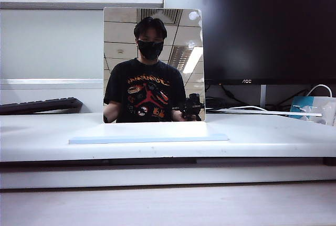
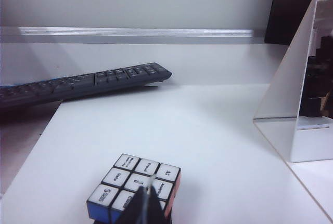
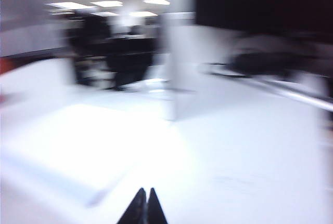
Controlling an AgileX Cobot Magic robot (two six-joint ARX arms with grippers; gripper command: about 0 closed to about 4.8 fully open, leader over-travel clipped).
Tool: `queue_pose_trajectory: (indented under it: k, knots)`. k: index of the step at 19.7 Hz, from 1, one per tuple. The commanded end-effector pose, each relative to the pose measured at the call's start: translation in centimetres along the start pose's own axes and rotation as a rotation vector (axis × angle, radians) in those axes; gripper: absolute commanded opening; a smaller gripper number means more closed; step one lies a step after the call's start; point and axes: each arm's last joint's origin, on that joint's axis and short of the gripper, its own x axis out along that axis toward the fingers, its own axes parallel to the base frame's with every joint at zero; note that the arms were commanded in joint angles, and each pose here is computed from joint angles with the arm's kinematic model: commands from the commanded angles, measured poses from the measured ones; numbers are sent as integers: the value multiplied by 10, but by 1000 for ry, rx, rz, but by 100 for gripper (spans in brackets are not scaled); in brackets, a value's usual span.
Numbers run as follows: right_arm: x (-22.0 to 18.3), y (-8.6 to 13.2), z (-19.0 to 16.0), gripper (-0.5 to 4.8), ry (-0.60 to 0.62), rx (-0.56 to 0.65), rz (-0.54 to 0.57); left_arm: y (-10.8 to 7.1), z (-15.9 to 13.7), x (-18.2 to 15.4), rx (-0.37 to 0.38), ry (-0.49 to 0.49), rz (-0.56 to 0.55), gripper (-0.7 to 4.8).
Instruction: Move the the Rubik's Cube near the mirror.
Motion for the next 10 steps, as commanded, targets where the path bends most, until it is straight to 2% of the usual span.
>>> queue_pose_trajectory:
  k: [1, 2, 4, 5, 6, 7, 9, 10]
  knots:
    - [0, 2, -1, -1, 0, 1, 70, 0, 2, 0, -11, -14, -11, -4]
    - [0, 2, -1, -1, 0, 0, 70, -1, 2, 0, -57, -13, -27, -4]
    - [0, 2, -1, -1, -1, 0, 70, -1, 1, 0, -199, -4, -44, -2]
    - [0, 2, -1, -1, -1, 0, 70, -2, 2, 0, -222, -8, -53, 122]
    - [0, 2, -1, -1, 0, 0, 70, -2, 4, 0, -267, -29, -59, 406]
    - [0, 2, -1, -1, 0, 0, 70, -2, 7, 0, -276, -55, -64, 479]
    - [0, 2, -1, -1, 0, 0, 70, -2, 13, -1, -256, -115, -69, 479]
    - [0, 2, -1, -1, 0, 0, 70, -2, 17, -1, -222, -147, -74, 479]
